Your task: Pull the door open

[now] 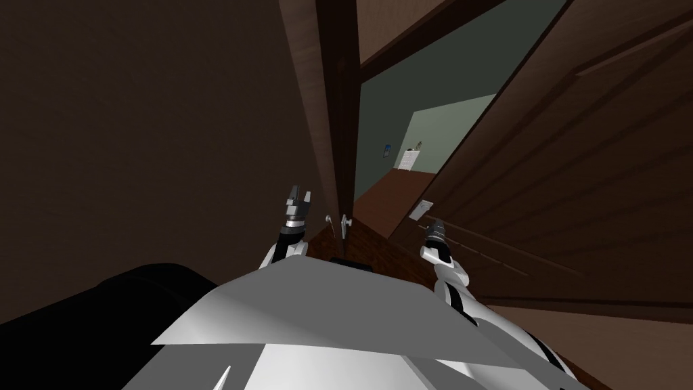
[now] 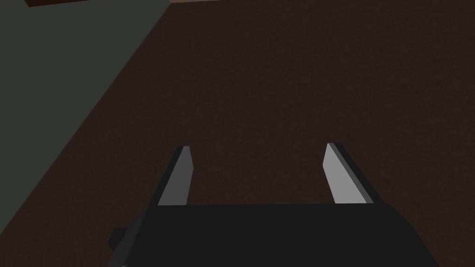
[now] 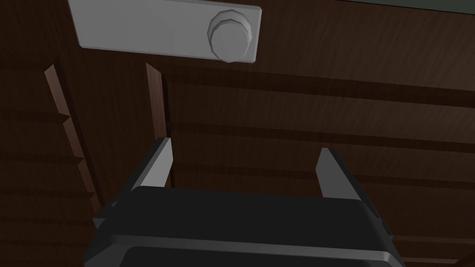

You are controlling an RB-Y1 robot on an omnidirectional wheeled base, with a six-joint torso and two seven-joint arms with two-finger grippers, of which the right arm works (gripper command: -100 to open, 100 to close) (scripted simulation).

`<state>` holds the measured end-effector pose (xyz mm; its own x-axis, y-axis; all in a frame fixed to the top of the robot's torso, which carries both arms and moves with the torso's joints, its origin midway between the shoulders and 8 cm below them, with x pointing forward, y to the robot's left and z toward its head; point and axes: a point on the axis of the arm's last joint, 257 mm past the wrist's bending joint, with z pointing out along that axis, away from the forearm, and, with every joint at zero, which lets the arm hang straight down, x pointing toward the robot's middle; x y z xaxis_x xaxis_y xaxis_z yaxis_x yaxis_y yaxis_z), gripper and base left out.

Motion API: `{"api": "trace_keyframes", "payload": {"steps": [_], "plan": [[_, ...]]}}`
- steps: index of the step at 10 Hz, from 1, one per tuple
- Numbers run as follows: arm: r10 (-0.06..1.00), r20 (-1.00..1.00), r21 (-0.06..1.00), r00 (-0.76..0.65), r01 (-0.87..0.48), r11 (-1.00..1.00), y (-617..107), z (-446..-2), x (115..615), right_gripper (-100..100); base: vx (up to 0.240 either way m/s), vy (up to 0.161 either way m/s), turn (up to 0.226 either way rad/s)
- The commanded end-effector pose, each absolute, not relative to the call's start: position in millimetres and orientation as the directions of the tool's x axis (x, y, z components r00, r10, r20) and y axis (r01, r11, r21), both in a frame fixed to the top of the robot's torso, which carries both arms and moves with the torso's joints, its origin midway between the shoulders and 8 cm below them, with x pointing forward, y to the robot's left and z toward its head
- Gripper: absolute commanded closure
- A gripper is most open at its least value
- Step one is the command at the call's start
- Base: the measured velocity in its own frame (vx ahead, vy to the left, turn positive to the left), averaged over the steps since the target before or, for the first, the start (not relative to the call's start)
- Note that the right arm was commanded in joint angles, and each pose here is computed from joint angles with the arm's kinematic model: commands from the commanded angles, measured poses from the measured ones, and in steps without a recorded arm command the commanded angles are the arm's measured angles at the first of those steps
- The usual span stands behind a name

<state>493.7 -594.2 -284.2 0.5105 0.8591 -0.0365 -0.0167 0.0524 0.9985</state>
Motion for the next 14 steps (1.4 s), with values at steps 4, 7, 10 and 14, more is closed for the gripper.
{"api": "trace_keyframes", "payload": {"steps": [4,7,10,14], "plan": [[0.853,-0.024,0.999,0.521,-0.01,0.034,-598.3,-288.7,493.9,-100,0.004,-0.013,0.041],[0.849,-0.016,1.0,0.527,-0.007,0.023,-600.8,-291.2,493.9,-100,0.004,-0.004,0.036],[0.849,-0.016,1.0,0.527,-0.007,0.023,-600.8,-291.2,493.9,-100,-0.001,-0.001,-0.006],[0.849,-0.016,1.0,0.527,-0.007,0.023,-600.8,-291.2,493.9,-100,0.001,0.006,0.002]]}}
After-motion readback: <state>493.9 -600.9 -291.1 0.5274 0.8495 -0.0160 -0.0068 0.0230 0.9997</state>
